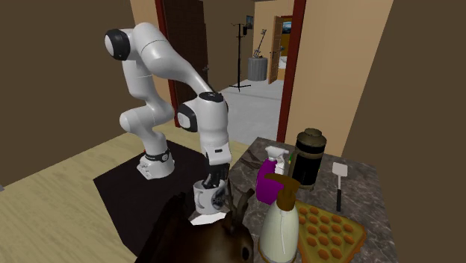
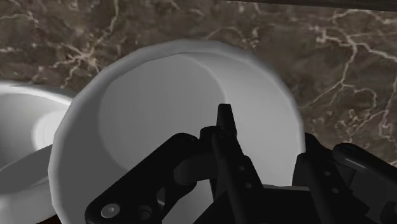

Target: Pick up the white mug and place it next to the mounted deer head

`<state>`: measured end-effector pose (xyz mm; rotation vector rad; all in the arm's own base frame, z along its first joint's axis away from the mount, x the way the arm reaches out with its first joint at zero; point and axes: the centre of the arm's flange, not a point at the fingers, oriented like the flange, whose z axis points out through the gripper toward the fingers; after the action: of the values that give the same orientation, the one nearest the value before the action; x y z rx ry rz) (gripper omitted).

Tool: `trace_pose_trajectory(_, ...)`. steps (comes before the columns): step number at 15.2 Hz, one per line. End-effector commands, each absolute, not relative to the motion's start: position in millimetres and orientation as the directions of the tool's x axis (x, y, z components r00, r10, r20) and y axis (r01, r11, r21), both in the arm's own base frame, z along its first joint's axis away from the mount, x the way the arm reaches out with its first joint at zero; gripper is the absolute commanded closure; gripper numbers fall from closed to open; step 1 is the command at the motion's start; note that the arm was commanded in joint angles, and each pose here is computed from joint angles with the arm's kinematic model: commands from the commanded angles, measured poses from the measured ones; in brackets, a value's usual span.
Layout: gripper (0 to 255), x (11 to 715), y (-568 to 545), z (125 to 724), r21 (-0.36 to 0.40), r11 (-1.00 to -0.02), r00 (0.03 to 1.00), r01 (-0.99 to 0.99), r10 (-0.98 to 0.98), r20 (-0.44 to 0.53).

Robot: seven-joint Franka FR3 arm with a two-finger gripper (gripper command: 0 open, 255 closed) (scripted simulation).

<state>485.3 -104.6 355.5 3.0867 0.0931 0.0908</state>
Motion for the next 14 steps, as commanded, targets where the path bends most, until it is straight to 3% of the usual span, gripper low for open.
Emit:
trace_pose_trajectory(1,255,483,-110,351,0.052,-0.998,0.998,0.047,0.05,0.048)
trace_pose_trajectory(4,255,483,-110,351,0.052,-0.998,0.998,0.047,0.05,0.048)
trace_pose_trajectory(5,0,483,-110,352,0.052,-0.998,0.998,0.047,0.05,0.048)
trace_pose_trajectory(10,0,483,-110,351,0.052,-0.998,0.998,0.047,0.05,0.048)
trace_pose_trajectory(14,0,481,-107,401,0.052,-0.998,0.998,0.047,0.05,0.048)
